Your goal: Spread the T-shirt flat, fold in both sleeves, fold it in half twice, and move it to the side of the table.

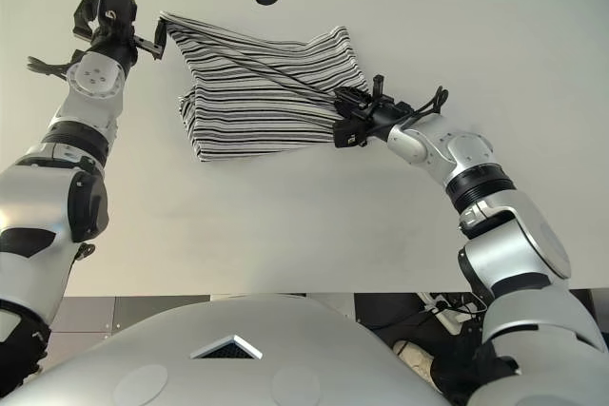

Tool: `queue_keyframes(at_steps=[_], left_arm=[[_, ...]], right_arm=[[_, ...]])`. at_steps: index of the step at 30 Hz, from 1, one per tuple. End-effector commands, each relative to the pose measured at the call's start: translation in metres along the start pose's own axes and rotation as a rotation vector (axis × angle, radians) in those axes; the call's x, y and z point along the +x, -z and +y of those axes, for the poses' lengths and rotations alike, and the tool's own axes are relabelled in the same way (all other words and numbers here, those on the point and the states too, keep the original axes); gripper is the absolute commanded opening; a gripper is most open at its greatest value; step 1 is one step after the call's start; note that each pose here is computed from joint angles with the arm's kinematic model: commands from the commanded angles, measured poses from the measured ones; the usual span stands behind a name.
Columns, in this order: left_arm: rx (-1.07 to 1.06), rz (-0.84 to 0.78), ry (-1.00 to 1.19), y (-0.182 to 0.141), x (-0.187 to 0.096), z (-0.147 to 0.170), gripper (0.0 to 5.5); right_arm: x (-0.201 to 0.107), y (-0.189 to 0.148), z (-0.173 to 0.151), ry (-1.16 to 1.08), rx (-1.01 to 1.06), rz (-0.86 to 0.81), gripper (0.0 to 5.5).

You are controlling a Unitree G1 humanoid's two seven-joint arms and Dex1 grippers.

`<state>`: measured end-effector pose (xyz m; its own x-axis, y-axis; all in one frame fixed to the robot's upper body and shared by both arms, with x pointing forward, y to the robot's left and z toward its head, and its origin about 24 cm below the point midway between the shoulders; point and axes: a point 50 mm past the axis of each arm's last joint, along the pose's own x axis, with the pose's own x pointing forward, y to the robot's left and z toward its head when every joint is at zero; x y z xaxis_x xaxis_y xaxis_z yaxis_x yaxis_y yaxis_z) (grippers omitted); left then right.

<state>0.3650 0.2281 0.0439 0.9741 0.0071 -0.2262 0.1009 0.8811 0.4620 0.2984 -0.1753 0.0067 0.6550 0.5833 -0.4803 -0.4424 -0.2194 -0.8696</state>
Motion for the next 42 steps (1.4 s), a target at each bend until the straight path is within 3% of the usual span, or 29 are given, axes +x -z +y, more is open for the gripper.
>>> queue_keyframes(at_steps=[1,10,16,20,29,35,42], left_arm=[[-0.094,0.075,-0.102,0.030,-0.015,0.030,5.14],[-0.287,-0.307,0.068,0.037,-0.053,0.036,5.14],[-0.202,-0.514,0.487,0.039,-0.105,-0.011,5.14],[-0.207,-0.555,0.557,0.040,-0.123,-0.017,5.14],[-0.287,-0.446,0.307,0.046,-0.101,0.012,5.14],[-0.143,-0.544,0.298,0.021,-0.101,0.001,5.14],[0.108,-0.709,0.370,-0.024,-0.097,-0.034,5.14]], right_arm=[[-0.021,-0.030,0.116,-0.477,0.017,-0.030,1.31],[-0.019,-0.017,0.093,-0.372,0.006,-0.005,1.31],[-0.012,-0.017,0.045,-0.135,0.027,-0.051,1.31],[-0.011,-0.022,0.030,-0.066,-0.012,-0.104,1.31],[-0.012,-0.031,0.033,-0.052,-0.008,-0.140,1.31],[-0.011,-0.035,0.033,-0.047,-0.007,-0.161,1.31],[-0.044,-0.044,-0.053,0.298,0.207,-0.318,1.31]])
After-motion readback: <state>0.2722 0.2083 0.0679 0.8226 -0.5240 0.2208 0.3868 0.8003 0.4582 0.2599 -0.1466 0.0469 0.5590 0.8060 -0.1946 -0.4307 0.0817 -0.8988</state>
